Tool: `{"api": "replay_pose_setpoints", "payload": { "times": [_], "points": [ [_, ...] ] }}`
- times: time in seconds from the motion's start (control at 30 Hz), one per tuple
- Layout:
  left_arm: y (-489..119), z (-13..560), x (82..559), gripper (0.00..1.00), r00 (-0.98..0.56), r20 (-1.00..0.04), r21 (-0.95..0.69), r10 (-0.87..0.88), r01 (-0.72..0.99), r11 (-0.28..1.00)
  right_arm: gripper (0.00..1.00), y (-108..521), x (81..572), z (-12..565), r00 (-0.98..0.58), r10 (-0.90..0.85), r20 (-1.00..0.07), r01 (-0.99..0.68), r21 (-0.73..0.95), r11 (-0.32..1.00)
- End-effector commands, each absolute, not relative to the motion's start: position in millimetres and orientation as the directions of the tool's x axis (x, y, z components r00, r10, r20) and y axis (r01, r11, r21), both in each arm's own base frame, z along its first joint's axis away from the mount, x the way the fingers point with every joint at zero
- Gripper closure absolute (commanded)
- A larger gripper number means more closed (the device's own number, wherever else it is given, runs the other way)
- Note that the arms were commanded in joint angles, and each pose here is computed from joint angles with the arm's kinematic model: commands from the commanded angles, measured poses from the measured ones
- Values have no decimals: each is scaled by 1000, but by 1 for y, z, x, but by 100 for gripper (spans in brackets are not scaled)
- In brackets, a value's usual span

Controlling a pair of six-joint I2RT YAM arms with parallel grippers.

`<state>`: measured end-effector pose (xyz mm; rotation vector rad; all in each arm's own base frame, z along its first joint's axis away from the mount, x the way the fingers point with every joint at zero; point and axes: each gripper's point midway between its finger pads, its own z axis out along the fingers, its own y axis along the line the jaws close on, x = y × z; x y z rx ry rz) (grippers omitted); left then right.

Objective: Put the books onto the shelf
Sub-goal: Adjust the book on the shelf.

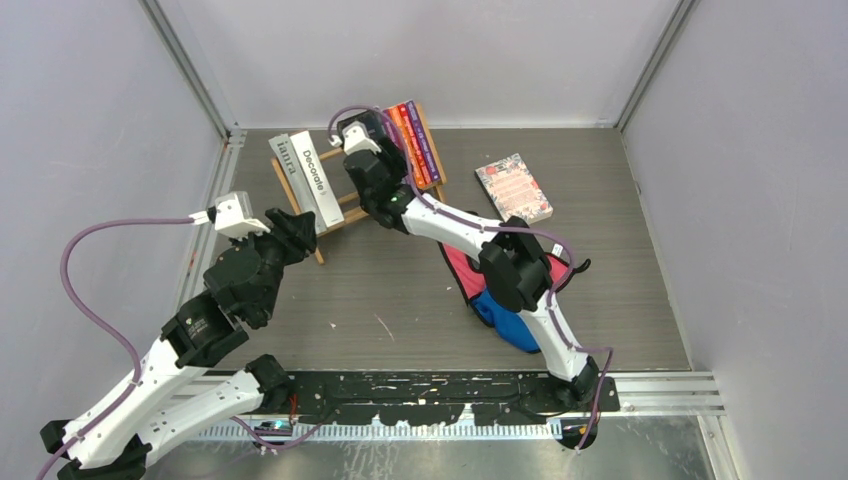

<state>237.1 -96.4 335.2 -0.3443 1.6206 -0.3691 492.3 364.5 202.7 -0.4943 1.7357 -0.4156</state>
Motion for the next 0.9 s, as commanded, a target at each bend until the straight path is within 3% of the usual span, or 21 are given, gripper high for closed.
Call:
{"api": "replay_pose_setpoints", "payload": {
  "times": [0.0, 0.47, 0.87],
  "points": [
    [-97, 343, 239, 46, -60, -887, -459, -457, 6, 889, 33, 350, 482, 294, -72, -382, -921, -8, -382, 924],
    [-114, 335, 246, 44, -116, -899, -427, -422, 23, 904, 32, 321, 455, 320, -44, -291, -956, 30, -292, 956],
    [-194, 315, 264, 43, -291, -893, -411, -342, 221, 885, 30, 199, 446, 304, -131, -47, -990, 202, -73, 977]
  ]
}}
